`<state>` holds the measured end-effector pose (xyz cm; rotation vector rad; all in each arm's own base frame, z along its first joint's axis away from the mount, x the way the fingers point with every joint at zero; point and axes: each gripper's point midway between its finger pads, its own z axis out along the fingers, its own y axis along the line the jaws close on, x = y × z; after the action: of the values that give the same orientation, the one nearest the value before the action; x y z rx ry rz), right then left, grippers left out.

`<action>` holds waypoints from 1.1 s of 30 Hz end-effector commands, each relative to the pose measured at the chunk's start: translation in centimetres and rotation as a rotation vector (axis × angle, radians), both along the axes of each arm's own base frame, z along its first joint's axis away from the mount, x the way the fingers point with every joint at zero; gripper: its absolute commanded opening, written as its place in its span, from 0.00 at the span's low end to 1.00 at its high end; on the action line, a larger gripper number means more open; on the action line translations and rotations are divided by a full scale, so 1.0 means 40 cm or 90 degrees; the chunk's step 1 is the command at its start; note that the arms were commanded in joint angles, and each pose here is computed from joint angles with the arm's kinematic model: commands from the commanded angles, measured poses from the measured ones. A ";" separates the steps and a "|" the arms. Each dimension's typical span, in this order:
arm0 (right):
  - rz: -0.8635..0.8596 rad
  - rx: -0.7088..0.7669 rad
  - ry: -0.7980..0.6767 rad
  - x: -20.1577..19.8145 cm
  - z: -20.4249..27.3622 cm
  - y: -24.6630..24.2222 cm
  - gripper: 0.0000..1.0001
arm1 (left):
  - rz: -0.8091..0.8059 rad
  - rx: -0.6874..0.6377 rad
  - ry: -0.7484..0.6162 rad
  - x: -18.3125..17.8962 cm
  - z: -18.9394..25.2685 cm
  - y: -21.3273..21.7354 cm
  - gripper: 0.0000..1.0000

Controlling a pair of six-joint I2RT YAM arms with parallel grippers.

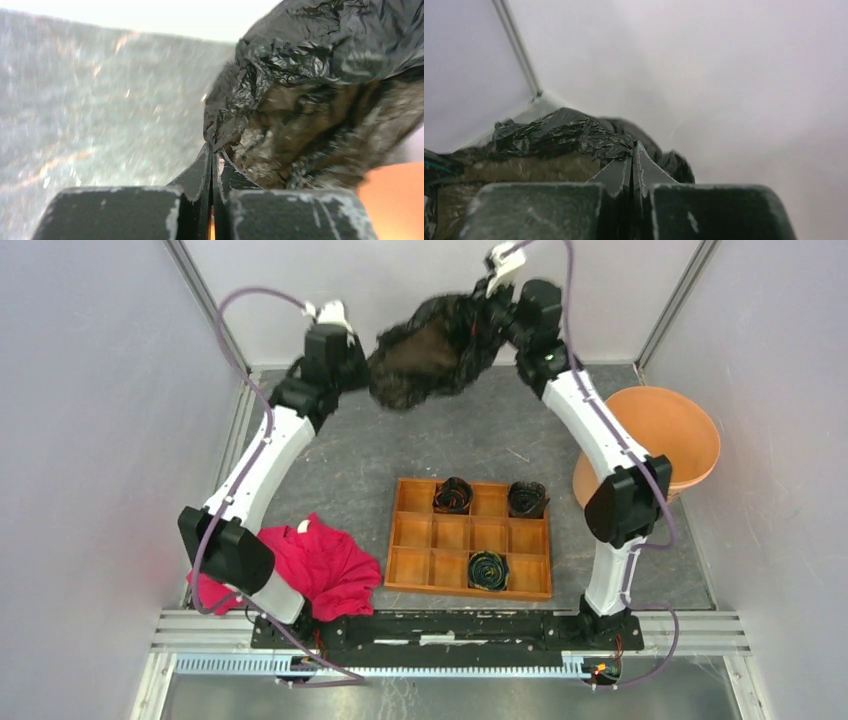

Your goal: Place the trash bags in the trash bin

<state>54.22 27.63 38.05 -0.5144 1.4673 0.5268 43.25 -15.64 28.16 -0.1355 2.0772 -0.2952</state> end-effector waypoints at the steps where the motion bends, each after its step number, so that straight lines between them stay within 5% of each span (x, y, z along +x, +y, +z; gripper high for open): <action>1: -0.059 0.003 -0.164 -0.168 0.370 -0.093 0.00 | -0.128 -0.136 -0.294 -0.067 0.499 -0.064 0.02; 4: -0.049 0.060 -0.316 -0.353 0.478 -0.146 0.00 | -0.187 -0.194 -0.432 -0.189 0.585 -0.078 0.02; 6: -0.065 0.072 -0.334 -0.385 0.390 -0.171 0.00 | -0.121 -0.195 -0.425 -0.200 0.509 -0.029 0.02; 10: -0.126 -0.001 -0.127 -0.234 0.059 -0.156 0.00 | 0.103 -0.072 -0.132 -0.104 0.024 0.090 0.02; 12: -0.073 -0.070 0.011 -0.181 -0.176 -0.094 0.01 | 0.113 -0.053 0.024 -0.113 -0.211 0.104 0.02; 15: -0.033 -0.123 0.135 -0.179 -0.377 -0.066 0.01 | 0.092 -0.111 0.095 -0.143 -0.339 0.095 0.02; 18: -0.036 -0.123 0.106 -0.173 -0.312 -0.069 0.01 | 0.013 -0.173 0.003 -0.111 -0.196 0.045 0.02; 24: -0.002 -0.046 -0.090 -0.210 0.185 -0.050 0.01 | -0.215 -0.257 -0.282 -0.129 0.415 -0.072 0.02; 26: 0.008 -0.013 -0.144 -0.268 0.290 -0.064 0.01 | -0.244 -0.271 -0.353 -0.178 0.528 -0.070 0.02; 29: 0.012 0.032 -0.200 -0.353 0.300 -0.095 0.01 | -0.205 -0.278 -0.366 -0.203 0.517 -0.039 0.02; 33: -0.024 0.011 -0.110 -0.331 0.059 -0.114 0.01 | -0.025 -0.240 -0.184 -0.157 0.173 0.045 0.02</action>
<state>38.41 22.14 50.86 -0.5145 1.1193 0.4392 32.97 -15.41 51.14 0.0000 1.3282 -0.8345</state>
